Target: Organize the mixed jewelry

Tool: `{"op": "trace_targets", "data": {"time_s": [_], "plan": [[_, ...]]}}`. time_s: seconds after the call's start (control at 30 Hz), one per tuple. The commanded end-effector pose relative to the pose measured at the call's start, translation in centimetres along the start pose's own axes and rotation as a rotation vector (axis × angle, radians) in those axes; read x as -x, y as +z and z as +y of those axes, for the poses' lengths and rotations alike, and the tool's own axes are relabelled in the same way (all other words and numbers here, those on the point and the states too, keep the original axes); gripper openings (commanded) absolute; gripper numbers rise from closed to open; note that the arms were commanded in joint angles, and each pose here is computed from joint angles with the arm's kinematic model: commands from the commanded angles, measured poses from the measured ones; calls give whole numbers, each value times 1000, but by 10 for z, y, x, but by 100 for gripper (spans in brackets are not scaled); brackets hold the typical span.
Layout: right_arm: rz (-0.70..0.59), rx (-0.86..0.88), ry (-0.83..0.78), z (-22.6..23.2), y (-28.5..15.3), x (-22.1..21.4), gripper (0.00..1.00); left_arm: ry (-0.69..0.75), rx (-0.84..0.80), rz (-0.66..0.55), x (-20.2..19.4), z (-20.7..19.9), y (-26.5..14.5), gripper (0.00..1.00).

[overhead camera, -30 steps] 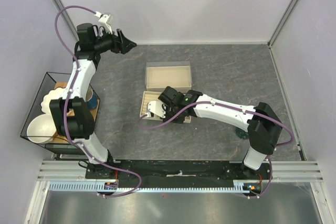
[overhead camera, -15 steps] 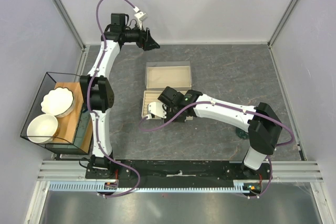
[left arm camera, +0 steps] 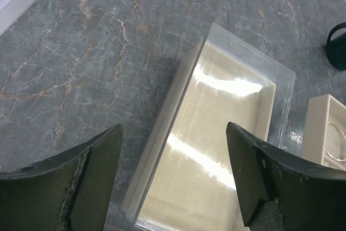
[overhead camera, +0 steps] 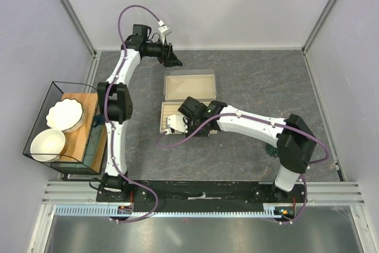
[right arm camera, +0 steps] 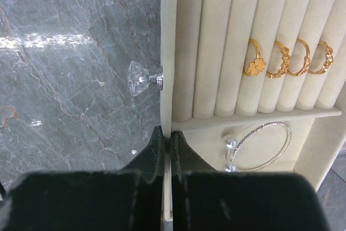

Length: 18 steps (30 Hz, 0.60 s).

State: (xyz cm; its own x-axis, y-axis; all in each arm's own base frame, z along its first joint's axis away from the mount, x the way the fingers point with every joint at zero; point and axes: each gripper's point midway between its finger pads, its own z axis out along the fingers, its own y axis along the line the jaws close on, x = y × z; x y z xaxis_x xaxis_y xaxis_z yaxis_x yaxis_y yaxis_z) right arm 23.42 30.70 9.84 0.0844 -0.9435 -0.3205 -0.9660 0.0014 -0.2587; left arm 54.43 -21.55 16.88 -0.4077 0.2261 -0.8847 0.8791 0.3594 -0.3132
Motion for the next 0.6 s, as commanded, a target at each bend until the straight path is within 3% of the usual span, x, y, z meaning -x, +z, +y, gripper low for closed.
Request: {"op": "trace_targets", "data": {"time_s": [0.0,0.57], "plan": [[-73,-50,-9,-24,-5,18,0,104,-70,-48,21,-12,2,85],[-97,-28,6,-36,-1,17,0,133,-114,8,-6,-18,30,90]]}}
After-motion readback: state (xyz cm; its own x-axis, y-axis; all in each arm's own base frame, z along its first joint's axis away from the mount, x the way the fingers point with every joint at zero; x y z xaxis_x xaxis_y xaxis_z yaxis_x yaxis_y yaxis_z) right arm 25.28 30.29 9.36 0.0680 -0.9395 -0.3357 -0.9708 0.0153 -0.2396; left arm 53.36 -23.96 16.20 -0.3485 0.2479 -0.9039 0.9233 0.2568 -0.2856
